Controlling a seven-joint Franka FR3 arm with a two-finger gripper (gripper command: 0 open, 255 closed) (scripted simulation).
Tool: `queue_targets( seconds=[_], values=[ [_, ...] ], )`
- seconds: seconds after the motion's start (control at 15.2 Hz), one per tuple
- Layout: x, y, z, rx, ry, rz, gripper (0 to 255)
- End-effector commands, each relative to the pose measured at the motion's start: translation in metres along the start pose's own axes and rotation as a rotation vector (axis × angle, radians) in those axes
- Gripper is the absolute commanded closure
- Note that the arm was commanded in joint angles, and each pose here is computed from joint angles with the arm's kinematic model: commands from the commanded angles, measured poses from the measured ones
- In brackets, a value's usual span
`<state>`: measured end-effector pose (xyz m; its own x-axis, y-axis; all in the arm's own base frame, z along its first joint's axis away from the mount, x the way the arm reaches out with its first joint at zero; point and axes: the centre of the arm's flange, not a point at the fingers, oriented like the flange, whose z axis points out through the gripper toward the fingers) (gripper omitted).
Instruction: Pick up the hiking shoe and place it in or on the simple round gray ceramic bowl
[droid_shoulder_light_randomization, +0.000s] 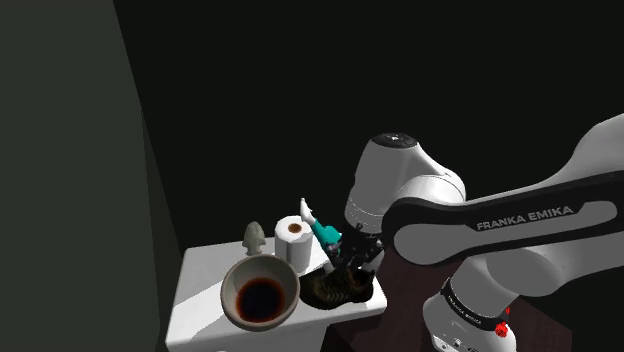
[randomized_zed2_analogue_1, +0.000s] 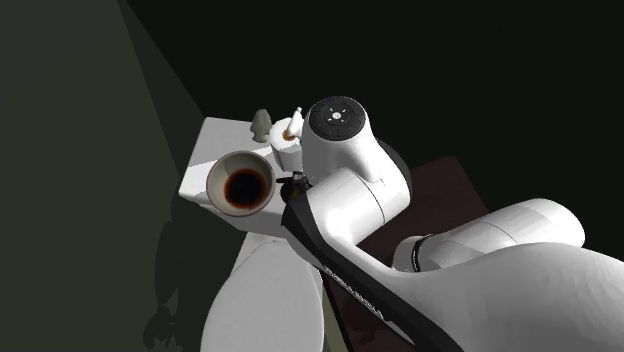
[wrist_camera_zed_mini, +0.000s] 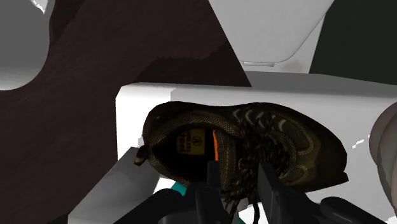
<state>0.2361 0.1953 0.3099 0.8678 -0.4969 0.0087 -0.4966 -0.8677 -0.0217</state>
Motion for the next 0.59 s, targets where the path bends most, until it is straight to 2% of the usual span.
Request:
queue_targets(
  seconds=[0.0, 0.53],
  values=[
    [0.0, -0.001, -0.009, 0.0, 0.0, 0.0, 255],
    [0.0, -0.002, -0.051, 0.0, 0.0, 0.0, 255]
  ],
)
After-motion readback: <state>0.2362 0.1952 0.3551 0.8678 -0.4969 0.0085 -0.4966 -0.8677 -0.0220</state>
